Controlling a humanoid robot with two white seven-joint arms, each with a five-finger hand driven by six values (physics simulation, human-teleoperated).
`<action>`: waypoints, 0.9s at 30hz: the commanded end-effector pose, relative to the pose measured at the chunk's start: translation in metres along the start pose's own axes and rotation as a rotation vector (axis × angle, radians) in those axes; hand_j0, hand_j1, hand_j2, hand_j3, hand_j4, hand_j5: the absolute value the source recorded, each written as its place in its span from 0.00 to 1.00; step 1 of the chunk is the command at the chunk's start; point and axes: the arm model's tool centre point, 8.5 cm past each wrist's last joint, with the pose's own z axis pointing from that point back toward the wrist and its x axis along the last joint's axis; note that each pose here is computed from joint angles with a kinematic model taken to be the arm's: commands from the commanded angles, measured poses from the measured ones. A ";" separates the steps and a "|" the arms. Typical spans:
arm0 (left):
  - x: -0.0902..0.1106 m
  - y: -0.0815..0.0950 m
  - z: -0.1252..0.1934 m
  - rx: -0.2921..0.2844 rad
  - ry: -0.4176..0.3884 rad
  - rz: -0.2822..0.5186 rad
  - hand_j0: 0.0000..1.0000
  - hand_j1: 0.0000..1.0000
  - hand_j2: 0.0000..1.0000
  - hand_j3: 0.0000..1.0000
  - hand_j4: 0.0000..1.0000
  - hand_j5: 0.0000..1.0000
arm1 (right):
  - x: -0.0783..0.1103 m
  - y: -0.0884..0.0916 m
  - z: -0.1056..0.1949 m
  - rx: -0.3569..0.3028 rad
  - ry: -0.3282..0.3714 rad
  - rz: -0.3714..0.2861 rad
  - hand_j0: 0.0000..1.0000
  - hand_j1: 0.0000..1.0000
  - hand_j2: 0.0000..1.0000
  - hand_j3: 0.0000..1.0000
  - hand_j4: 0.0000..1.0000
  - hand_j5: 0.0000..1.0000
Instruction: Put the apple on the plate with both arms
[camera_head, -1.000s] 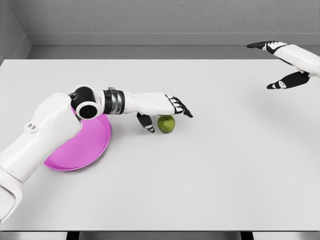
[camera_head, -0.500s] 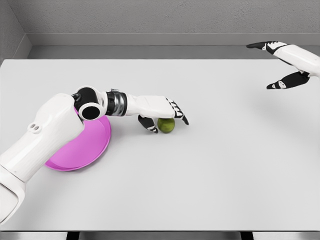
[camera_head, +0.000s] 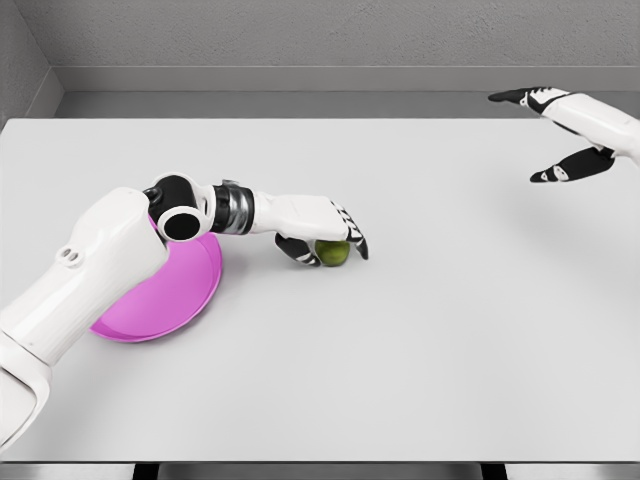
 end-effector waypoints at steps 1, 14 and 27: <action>0.000 0.001 0.000 0.003 -0.001 0.006 0.61 0.61 0.61 0.61 0.61 0.61 | 0.000 -0.001 0.000 -0.004 -0.001 -0.004 1.00 1.00 1.00 1.00 1.00 1.00; 0.004 0.024 0.009 0.040 -0.013 -0.039 0.42 0.42 0.42 0.42 0.42 0.42 | 0.000 -0.002 0.000 -0.006 -0.001 -0.002 1.00 1.00 1.00 1.00 1.00 1.00; -0.036 -0.024 0.236 0.054 0.250 0.084 0.40 0.40 0.40 0.40 0.40 0.40 | 0.000 -0.001 -0.001 -0.003 -0.002 -0.004 1.00 1.00 1.00 1.00 1.00 1.00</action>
